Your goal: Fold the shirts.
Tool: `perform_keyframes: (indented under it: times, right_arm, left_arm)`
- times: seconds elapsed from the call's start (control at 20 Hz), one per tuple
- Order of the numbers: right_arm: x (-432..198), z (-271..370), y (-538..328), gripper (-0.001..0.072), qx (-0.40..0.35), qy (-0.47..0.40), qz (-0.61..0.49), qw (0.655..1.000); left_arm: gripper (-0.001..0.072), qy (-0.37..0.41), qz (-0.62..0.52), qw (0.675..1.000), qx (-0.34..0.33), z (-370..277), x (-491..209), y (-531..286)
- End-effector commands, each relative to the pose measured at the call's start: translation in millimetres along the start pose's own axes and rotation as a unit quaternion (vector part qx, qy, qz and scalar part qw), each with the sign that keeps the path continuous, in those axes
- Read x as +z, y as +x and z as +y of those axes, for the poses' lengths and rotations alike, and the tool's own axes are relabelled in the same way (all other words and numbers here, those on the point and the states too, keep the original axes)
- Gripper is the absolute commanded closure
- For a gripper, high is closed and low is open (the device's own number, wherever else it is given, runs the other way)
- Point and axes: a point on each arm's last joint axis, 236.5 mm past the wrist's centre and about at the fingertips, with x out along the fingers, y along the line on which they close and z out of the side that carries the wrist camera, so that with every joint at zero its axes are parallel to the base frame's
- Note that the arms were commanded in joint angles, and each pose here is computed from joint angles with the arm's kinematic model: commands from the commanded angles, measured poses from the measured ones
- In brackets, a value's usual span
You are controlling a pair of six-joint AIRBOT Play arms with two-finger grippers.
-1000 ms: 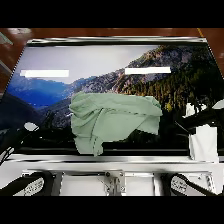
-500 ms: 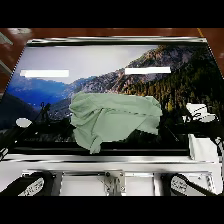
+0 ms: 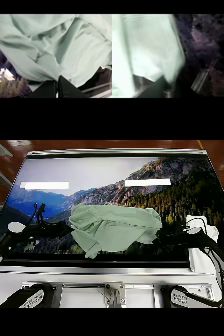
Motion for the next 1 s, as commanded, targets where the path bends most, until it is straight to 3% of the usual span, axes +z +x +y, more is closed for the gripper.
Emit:
perform_keyframes:
  times: [0.0,0.15,0.25,0.35,0.45,0.6,0.7,0.8,0.95]
  right_arm:
    - [5.5,15.0,-1.8,0.0646,0.005,-0.026,-0.014,1.0]
    - [28.5,68.4,-57.6,0.0647,0.037,-0.157,-0.083,0.983]
    - [37.9,125.5,-128.3,0.0647,0.058,-0.277,-0.165,0.945]
    - [32.1,191.2,-227.8,0.0647,0.076,-0.369,-0.285,0.881]
    - [2.0,249.5,-346.8,0.0648,0.083,-0.431,-0.427,0.791]
    - [-77.8,284.4,-497.5,0.0647,0.058,-0.452,-0.588,0.668]
    - [-132.3,283.0,-562.0,0.0648,0.047,-0.437,-0.655,0.615]
    - [-172.7,274.3,-588.8,0.0647,0.035,-0.433,-0.681,0.59]
    - [-207.7,258.7,-583.1,0.0647,0.022,-0.44,-0.665,0.604]
  left_arm:
    - [0.0666,0.026,-0.019,0.999,-0.008,-14.3,17.4,-8.9]
    - [0.0668,0.123,-0.068,0.99,-0.013,-47.0,51.1,-37.1]
    - [0.0668,0.204,-0.144,0.968,-0.009,-93.1,88.7,-88.7]
    - [0.0667,0.275,-0.246,0.929,-0.017,-157.4,119.8,-168.1]
    - [0.0667,0.342,-0.361,0.867,-0.033,-233.4,127.3,-271.8]
    - [0.0667,0.42,-0.502,0.755,-0.029,-320.3,89.3,-411.7]
    - [0.0668,0.431,-0.559,0.708,-0.021,-347.8,54.3,-469.9]
    - [0.0667,0.423,-0.586,0.691,-0.009,-354.1,23.5,-501.7]
    - [0.0667,0.393,-0.591,0.704,0.013,-340.0,-9.7,-516.1]
